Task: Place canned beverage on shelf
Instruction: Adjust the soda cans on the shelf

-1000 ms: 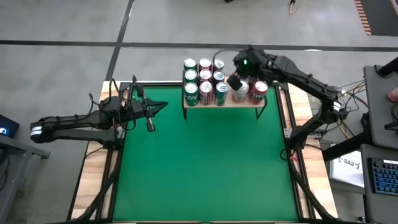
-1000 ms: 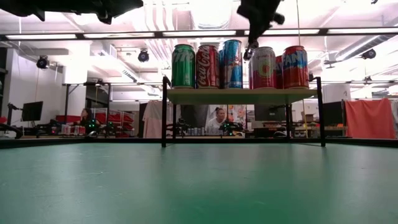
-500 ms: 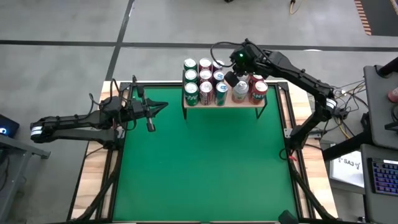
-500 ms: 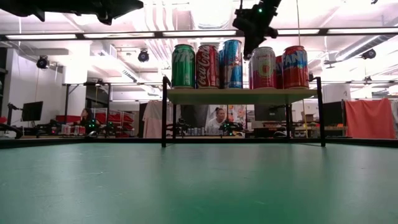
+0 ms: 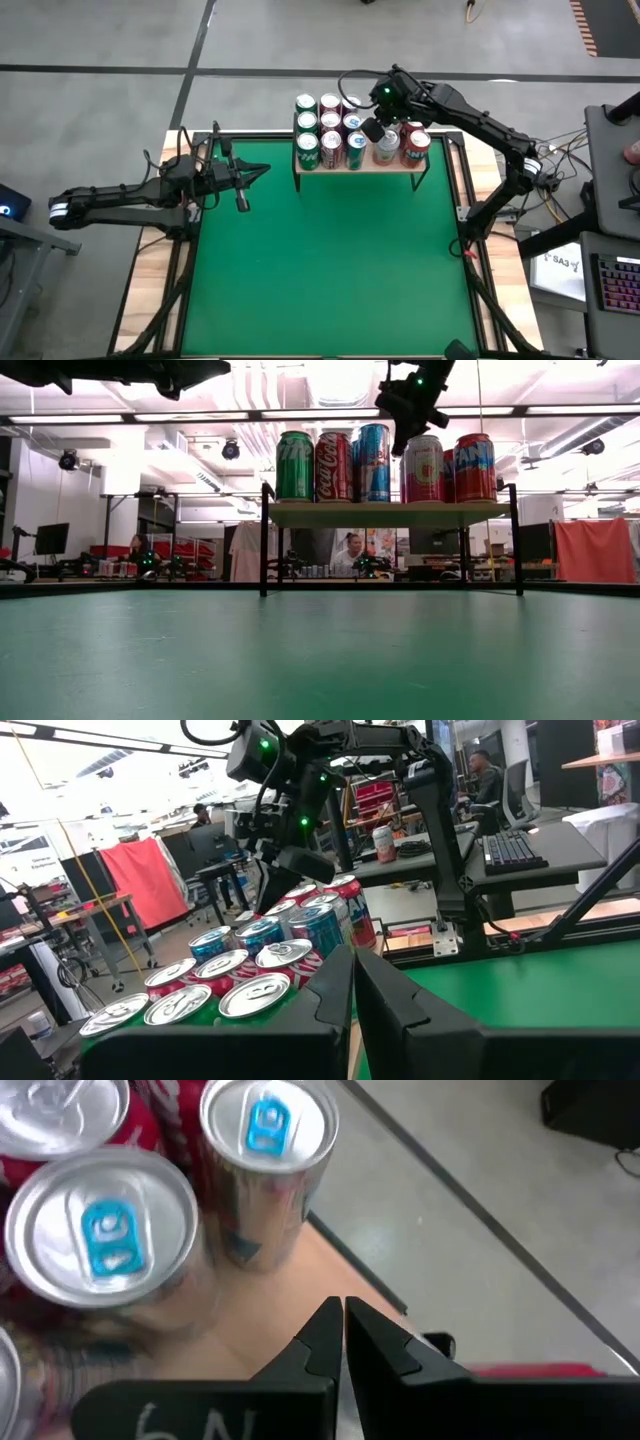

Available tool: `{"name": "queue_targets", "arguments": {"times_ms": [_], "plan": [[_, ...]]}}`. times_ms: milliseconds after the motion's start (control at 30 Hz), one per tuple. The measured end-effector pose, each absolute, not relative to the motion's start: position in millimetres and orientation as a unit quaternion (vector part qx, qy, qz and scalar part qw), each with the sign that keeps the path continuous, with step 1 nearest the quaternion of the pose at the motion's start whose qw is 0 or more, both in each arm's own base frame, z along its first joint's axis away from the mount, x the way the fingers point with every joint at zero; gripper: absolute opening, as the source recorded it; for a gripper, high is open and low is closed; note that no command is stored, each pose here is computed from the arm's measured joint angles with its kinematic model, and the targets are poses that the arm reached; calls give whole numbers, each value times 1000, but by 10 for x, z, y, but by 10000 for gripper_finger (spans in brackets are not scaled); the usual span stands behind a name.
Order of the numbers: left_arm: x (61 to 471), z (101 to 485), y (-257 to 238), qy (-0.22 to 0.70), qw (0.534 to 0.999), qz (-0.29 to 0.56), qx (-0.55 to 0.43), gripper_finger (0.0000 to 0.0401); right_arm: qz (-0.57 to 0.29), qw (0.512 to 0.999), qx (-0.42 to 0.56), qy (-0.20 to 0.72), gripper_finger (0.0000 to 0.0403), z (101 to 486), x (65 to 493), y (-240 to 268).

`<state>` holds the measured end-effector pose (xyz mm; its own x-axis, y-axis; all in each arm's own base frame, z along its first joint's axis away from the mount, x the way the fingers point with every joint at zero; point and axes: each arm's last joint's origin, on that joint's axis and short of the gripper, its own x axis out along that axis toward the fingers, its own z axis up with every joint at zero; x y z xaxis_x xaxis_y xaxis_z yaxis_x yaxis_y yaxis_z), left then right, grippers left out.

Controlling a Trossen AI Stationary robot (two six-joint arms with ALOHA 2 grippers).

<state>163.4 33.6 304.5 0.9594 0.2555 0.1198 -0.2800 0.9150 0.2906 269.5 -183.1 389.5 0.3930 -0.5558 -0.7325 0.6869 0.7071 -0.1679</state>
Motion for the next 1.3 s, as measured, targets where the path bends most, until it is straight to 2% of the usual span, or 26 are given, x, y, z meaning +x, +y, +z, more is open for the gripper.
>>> {"name": "queue_targets", "arguments": {"times_ms": [267, 700, 900, 1300], "plan": [[1634, 3046, 337, -40, 978, 137, 154, 0, -369, 821, 92, 426, 9, 3862, 2670, -1793], [1634, 3046, 336, -40, 978, 137, 154, 0, -339, 832, 100, 429, 9, 3865, 2705, -1707], [1634, 3046, 336, -40, 978, 137, 154, 0, -330, 833, 113, 430, 9, 4003, 2662, -1517], [1634, 3046, 336, -40, 978, 137, 154, 0, -308, 823, 124, 460, 9, 3953, 2735, -1244]]}}
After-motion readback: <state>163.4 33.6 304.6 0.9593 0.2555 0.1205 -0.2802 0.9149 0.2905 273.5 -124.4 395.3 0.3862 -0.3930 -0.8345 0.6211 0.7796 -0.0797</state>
